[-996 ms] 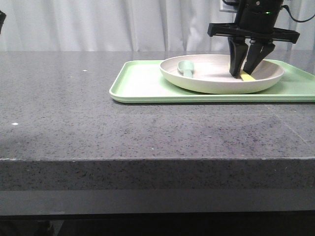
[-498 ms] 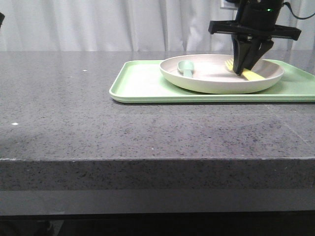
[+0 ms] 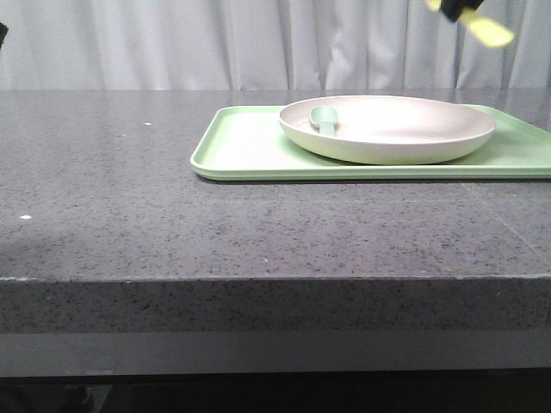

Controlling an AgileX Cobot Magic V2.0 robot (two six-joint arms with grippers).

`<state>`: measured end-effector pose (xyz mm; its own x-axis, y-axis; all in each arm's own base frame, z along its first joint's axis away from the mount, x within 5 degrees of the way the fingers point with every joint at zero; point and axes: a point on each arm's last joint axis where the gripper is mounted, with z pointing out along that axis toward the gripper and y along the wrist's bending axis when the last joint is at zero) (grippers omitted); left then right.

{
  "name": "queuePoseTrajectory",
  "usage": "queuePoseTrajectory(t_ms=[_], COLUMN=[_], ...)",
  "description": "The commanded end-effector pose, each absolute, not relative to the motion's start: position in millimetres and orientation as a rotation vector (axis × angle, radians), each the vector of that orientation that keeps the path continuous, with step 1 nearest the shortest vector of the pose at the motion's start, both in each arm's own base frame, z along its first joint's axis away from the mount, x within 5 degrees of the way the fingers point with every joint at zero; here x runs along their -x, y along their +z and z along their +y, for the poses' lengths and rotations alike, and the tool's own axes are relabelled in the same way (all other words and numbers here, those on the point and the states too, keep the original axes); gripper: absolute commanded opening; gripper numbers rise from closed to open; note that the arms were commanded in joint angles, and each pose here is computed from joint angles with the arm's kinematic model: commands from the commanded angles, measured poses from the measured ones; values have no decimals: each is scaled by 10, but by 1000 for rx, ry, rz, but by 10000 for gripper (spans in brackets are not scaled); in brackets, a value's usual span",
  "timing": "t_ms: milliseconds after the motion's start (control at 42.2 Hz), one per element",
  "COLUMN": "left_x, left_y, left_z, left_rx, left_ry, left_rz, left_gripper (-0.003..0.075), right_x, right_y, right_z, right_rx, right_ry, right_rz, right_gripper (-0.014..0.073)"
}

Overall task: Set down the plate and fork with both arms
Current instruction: 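Lift the fork and lower it onto the tray beside the plate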

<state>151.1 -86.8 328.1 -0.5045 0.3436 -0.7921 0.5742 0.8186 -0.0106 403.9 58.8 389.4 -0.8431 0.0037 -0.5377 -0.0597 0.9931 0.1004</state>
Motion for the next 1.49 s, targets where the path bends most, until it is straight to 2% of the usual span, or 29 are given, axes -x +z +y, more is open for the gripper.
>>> queuePoseTrajectory(t_ms=[0,71,308,569,1019,1256,1470], left_x=[-1536,-1536,-1540,-1540,-1540,-1540,-1540], left_y=[3442,3442,3447,3447,3447,3447,3447], left_z=[-869,-869,-869,-869,-869,-869,-869], left_rx=[-625,-625,-622,-622,-622,-622,-622], left_ry=[-356,-356,-356,-356,-356,-356,-356], left_rz=[2046,2046,2040,2040,2040,2040,2040], left_gripper=[295,295,295,295,295,295,295], right_x=[-3801,-3818,-3920,-4131,-4275,-4271,-4215], right_y=[4175,4091,3531,3190,2943,2947,2998], right_z=[366,239,-48,-86,-60,-59,-57], right_rx=[1,-43,-129,-128,-108,-108,-93], right_ry=[99,84,50,84,131,131,131], right_rz=[2566,2595,2771,2817,2842,2846,2870], right_gripper=[76,76,76,76,88,281,297])
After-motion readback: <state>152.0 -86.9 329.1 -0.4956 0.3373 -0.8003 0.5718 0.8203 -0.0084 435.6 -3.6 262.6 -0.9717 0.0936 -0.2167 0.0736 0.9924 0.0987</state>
